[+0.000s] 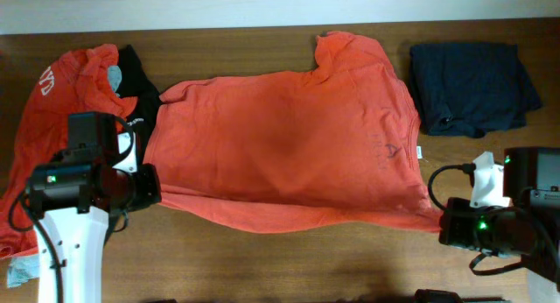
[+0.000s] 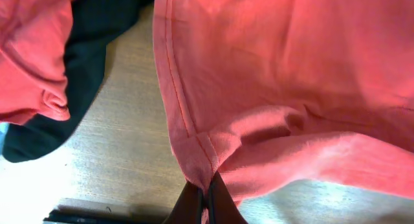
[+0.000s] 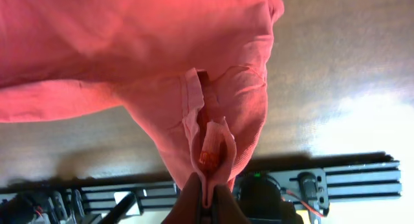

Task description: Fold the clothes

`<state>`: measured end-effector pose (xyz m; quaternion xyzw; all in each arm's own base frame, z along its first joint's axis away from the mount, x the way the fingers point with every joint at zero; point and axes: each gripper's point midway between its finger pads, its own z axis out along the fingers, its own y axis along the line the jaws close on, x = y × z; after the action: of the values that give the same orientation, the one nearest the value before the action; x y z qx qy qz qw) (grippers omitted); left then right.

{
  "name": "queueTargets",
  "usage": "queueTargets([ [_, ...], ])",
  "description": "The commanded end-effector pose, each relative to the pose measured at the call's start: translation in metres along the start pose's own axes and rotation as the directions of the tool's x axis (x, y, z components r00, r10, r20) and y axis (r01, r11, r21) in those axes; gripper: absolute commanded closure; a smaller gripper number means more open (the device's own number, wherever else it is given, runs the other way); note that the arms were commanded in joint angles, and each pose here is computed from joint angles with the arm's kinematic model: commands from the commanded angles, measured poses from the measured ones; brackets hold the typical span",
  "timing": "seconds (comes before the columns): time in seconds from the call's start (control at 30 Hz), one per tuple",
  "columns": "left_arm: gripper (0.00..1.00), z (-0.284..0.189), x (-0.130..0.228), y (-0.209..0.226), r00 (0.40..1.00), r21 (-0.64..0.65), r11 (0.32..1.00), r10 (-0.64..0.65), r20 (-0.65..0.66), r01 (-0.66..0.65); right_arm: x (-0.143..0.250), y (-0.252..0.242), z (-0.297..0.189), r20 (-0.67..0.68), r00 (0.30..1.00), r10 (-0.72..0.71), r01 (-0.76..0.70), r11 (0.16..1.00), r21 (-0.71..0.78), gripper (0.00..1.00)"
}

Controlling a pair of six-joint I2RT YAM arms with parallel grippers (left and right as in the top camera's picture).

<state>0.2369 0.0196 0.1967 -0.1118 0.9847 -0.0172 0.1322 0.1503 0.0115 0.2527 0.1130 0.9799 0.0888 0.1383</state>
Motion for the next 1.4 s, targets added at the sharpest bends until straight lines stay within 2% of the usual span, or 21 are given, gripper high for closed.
queueTargets([
  [0.0, 1.00, 0.003, -0.003, 0.002, 0.999, -0.010, 1.000, -0.015, 0.033, 0.016, 0.003, -0.008, 0.015, -0.038, 0.999, 0.025, -0.024, 0.999, 0.031, 0.96],
  [0.2, 1.00, 0.002, -0.027, 0.019, 0.988, -0.105, 0.992, -0.062, 0.141, 0.077, -0.012, -0.015, 0.043, -0.023, 0.998, 0.050, -0.049, 0.997, 0.052, 0.96],
  [0.33, 1.00, 0.001, -0.042, 0.019, 0.977, -0.098, 0.990, -0.078, 0.196, 0.099, -0.036, -0.013, 0.055, 0.008, 0.999, 0.039, -0.039, 0.998, 0.040, 0.96],
  [0.73, 1.00, 0.017, -0.052, 0.028, 0.979, -0.159, 0.979, -0.102, 0.178, 0.131, -0.085, -0.013, 0.083, 0.050, 0.998, -0.043, 0.041, 0.998, 0.040, 0.96],
  [1.03, 1.00, 0.053, -0.069, 0.028, 0.987, -0.179, 0.976, -0.104, 0.126, 0.126, -0.103, -0.017, 0.096, 0.068, 0.996, -0.053, 0.049, 0.997, 0.059, 0.96],
  [1.37, 1.00, 0.087, -0.091, 0.027, 0.987, -0.180, 0.976, -0.103, 0.124, 0.125, -0.130, -0.027, 0.095, 0.158, 0.985, -0.064, 0.055, 0.996, 0.065, 0.96],
])
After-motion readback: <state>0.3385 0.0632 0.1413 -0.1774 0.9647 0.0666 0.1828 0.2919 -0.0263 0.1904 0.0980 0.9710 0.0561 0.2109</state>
